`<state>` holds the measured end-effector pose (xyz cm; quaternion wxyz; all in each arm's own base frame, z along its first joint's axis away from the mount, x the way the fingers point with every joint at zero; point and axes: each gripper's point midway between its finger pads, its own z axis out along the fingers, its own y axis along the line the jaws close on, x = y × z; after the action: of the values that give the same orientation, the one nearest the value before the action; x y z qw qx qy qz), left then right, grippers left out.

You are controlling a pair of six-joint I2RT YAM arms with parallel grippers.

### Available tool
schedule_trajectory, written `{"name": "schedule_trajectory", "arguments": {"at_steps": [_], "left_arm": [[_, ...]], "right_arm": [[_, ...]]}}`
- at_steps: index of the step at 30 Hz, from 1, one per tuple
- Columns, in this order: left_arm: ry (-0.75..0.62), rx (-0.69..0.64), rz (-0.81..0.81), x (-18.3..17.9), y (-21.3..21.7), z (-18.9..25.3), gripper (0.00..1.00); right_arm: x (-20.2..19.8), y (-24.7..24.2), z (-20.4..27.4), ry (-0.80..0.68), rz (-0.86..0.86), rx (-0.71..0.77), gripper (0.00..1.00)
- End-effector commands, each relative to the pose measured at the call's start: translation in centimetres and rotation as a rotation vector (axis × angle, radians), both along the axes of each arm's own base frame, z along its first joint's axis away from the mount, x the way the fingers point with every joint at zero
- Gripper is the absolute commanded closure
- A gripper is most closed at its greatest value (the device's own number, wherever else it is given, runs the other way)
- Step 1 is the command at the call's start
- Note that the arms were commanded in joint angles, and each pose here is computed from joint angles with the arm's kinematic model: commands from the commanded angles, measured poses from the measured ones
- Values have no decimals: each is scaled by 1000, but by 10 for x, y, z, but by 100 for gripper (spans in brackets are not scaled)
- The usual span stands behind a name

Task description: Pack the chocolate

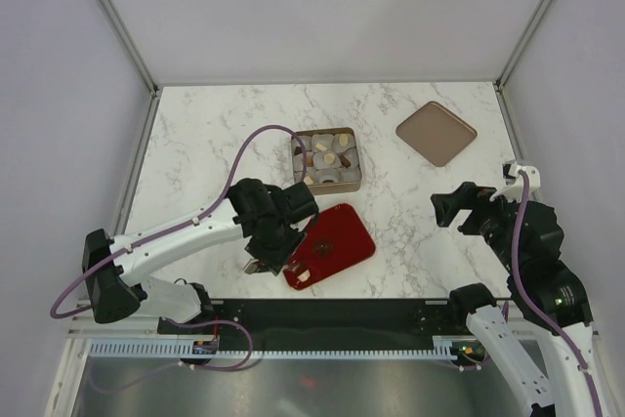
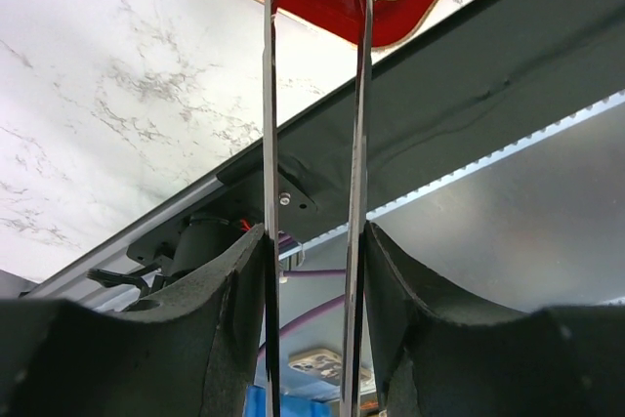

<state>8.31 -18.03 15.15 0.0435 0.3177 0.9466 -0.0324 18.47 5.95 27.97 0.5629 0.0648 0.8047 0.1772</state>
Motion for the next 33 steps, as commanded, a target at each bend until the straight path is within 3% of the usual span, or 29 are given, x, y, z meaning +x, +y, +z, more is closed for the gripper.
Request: {"name": "schedule_trajectory", "arguments": {"at_steps": [1, 8, 12, 33], "left_arm": [[-48, 75, 52, 6, 14, 13, 51], [-119, -19, 58, 17, 1, 43, 51], [-66, -107, 4, 4, -8, 50, 52], [90, -100, -59, -25, -4, 30, 51]], "right_arm": [[2, -1, 6, -36, -7, 2, 5], [2, -2, 5, -34, -12, 4, 5], [2, -2, 5, -32, -12, 4, 5], [1, -2, 5, -36, -11, 1, 5]]}}
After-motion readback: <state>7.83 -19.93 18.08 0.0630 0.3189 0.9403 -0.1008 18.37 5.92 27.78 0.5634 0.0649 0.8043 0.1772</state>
